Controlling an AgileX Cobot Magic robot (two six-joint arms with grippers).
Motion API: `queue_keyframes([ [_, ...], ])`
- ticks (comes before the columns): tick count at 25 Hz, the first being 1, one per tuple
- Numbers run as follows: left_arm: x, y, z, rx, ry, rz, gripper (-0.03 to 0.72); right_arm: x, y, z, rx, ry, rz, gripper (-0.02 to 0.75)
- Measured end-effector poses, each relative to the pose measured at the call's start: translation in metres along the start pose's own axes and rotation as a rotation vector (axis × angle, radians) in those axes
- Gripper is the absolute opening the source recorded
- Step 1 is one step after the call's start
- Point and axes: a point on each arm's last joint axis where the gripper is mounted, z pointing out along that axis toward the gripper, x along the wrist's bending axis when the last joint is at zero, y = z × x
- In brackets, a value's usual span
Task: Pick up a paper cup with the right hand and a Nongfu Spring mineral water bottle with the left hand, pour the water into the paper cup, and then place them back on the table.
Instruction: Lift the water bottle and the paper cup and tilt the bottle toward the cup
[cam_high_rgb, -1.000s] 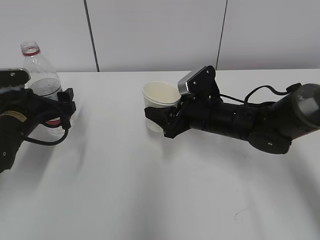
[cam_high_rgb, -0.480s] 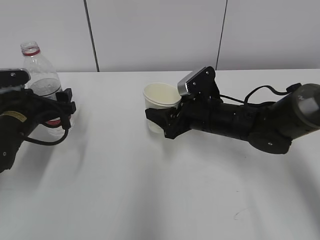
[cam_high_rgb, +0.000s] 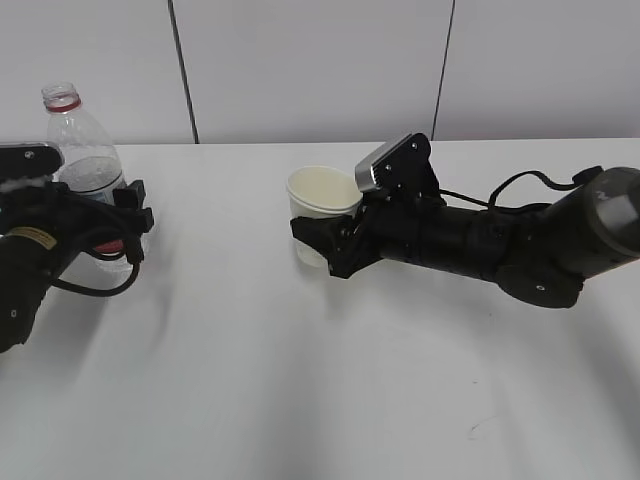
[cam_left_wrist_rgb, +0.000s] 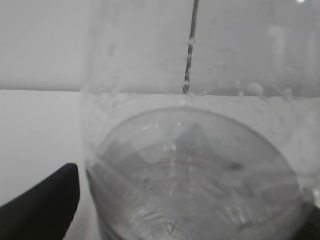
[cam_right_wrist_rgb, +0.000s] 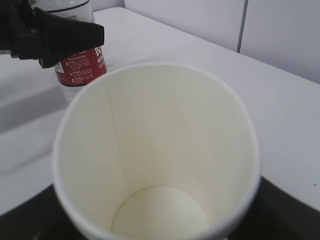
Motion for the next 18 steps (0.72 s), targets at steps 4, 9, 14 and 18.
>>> queue_keyframes([
  [4,-0.0007,-0.0111,0.0021,-0.005,-0.014,0.015,0.595,0.0,-0.0002,0.0,0.002,0.0,-0.001,0.491],
  [9,-0.0009,-0.0104,0.0022,-0.024,-0.017,0.017,0.595,0.0,-0.0004,0.0,0.004,0.0,-0.001,0.491],
  [14,-0.0008,-0.01,0.0022,-0.028,-0.016,0.017,0.592,0.0,-0.0005,0.0,0.005,0.0,-0.001,0.491],
  [18,-0.0008,-0.01,0.0022,-0.028,-0.016,0.017,0.547,0.0,-0.0005,0.0,0.005,0.0,-0.001,0.491],
])
